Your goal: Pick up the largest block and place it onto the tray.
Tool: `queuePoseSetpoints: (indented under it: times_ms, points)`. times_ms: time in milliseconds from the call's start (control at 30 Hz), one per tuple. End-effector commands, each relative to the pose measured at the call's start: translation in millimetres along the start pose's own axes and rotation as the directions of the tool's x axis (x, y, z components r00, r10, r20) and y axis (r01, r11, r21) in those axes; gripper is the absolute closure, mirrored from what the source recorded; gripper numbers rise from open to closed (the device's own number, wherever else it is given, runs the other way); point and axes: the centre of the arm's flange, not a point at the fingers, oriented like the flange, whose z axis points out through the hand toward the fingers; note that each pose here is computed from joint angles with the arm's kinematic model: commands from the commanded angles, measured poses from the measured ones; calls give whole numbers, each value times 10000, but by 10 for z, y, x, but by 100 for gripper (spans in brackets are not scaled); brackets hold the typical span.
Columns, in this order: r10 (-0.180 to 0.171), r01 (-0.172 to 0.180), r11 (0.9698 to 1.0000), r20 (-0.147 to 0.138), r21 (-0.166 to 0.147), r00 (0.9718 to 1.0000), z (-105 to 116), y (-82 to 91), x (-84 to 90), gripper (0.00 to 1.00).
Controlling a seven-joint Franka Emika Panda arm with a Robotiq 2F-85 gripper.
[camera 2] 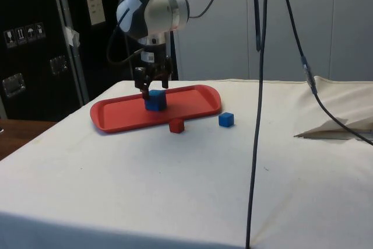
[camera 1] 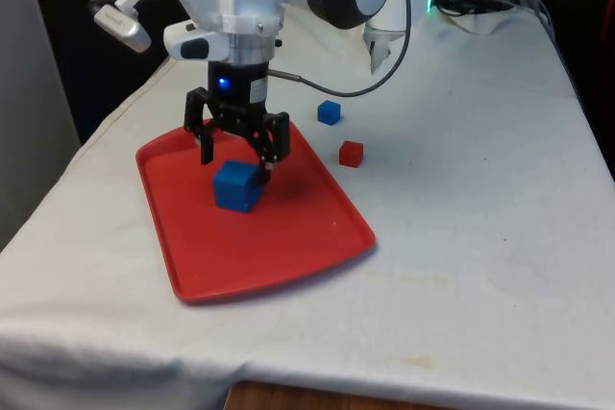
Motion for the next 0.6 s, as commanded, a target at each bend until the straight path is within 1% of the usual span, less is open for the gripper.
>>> queuePoseSetpoints:
  times_ms: [0, 100, 167, 200, 300, 333, 367, 567]
  points:
    - [14, -14, 10000, 27, 7, 10000, 5, -3, -1, 0]
    - [14, -14, 10000, 27, 7, 10000, 5, -3, -1, 0]
    - [16, -16, 10000, 9, 13, 10000, -66, 7, 17, 0]
    - [13, -13, 10000, -39, 20, 10000, -139, 14, 39, 0]
    - [7, -7, 10000, -70, 54, 10000, -231, 19, 60, 0]
    - [-1, 2, 10000, -126, 67, 9999, -161, 13, 65, 0]
    - [3, -3, 10000, -67, 62, 10000, -257, 25, 65, 0]
    - [-20, 23, 9998, -164, 177, 9999, -496, 27, 124, 0]
